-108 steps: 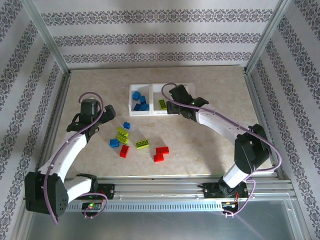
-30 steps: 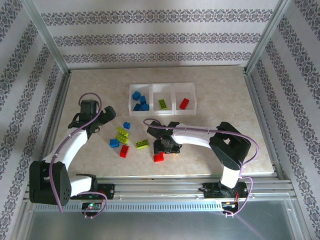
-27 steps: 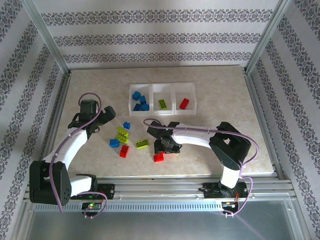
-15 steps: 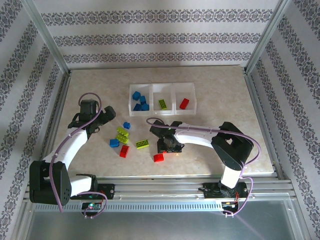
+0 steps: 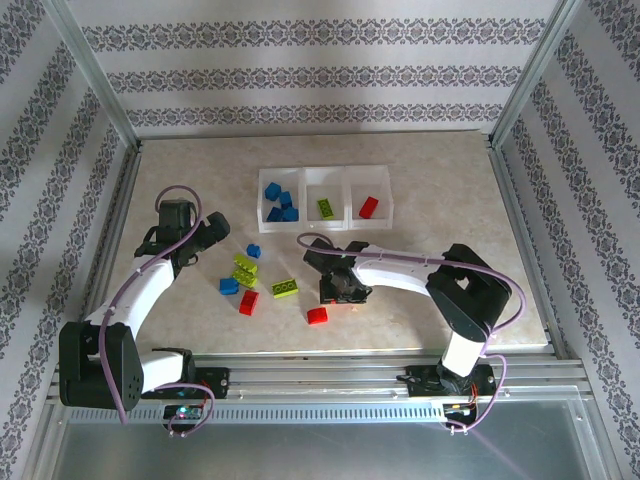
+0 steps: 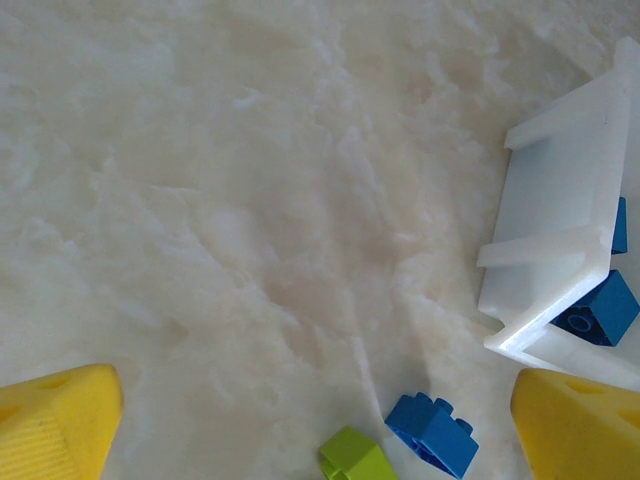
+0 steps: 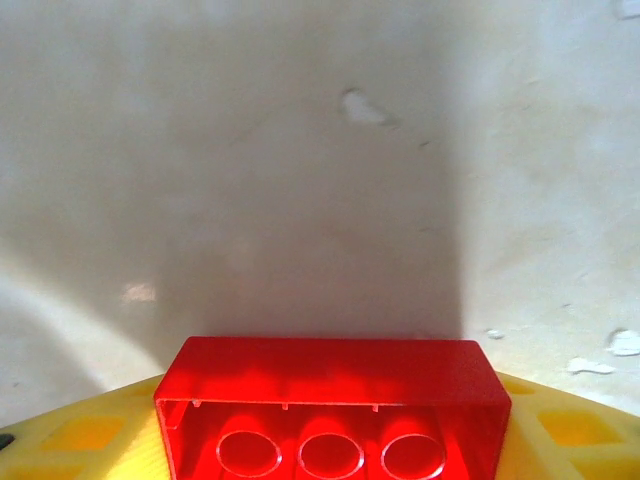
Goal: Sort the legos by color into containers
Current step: Pick up the lego from the bottom-center of the table.
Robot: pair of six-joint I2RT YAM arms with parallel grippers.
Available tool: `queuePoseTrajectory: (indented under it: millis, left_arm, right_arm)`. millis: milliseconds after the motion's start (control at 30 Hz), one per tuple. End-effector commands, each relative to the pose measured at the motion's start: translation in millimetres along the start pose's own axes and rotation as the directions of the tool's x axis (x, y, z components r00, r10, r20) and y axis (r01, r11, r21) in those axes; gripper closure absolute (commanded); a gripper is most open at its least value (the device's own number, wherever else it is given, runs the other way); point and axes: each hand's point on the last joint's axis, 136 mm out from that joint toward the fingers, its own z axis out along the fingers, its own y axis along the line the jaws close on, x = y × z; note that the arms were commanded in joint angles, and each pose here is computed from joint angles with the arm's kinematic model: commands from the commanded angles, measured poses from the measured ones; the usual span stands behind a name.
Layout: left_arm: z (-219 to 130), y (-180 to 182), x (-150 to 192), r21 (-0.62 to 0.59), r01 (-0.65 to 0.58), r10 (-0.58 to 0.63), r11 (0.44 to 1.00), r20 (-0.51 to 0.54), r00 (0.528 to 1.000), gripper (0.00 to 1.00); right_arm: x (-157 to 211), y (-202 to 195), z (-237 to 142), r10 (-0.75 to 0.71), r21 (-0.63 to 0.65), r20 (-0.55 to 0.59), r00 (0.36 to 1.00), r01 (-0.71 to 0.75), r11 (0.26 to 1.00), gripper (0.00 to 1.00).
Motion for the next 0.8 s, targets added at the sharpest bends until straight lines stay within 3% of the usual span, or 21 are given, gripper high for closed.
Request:
queuePoseTrajectory:
  millis: [0,333,767]
  left_arm:
    - [-3,6,-4,-0.011,0.010,-0.009,1.000,0.018,1.000,0.00]
    - [-5,7,-6,-0.014,0.008,-0.008,1.000,0.021,1.000,0.00]
    - [-9,7,-9,-0.007,0.016,-0.016,1.000,0.033,0.999,0.00]
  right_arm:
    - [-10,-13,-7,0.010,0.023,0.048,0.999,-0.011,1.000,0.50]
    - [-40,-31,-36,-0.006,0.048,0.155,0.988,-0.002,0.999,0.53]
    - [-153,-81,-112,0.091,-0.009,0.486,0.869,-0.099,0.995,0.53]
